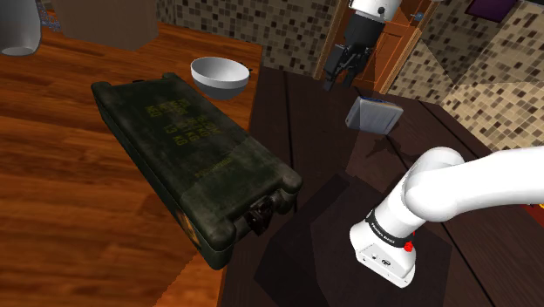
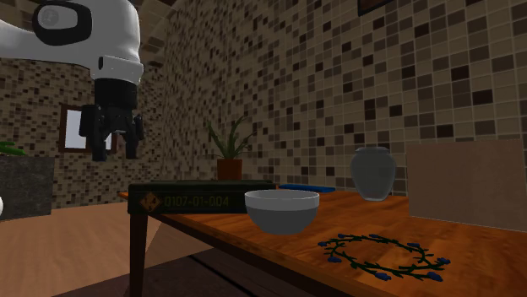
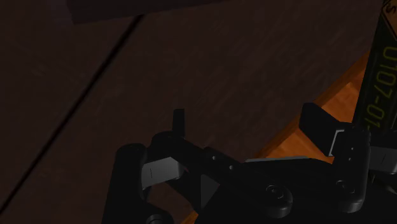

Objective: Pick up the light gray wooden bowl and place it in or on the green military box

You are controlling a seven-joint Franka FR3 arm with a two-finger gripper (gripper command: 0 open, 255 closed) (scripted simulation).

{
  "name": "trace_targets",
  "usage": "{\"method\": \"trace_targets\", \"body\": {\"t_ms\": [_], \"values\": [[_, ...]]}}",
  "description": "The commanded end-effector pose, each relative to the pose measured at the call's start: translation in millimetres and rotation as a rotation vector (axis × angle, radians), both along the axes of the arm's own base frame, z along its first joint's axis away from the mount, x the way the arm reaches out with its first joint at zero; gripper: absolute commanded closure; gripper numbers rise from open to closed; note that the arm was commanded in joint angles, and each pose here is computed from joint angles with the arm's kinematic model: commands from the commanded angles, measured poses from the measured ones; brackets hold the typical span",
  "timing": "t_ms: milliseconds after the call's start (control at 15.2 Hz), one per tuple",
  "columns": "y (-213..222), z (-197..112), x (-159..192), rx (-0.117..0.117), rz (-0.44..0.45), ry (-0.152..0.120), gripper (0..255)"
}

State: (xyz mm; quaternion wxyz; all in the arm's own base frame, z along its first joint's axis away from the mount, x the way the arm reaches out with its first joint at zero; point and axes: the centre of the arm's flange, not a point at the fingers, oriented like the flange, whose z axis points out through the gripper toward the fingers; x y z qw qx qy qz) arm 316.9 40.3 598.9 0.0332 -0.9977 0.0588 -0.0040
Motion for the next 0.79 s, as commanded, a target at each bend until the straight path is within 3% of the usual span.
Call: {"method": "trace_targets", "body": {"t_ms": [0, 726], "values": [[0, 0, 0, 0.000, 0.000, 0.000, 0], [-8, -29, 138, 0.017, -0.004, -0.029, 0]]}}
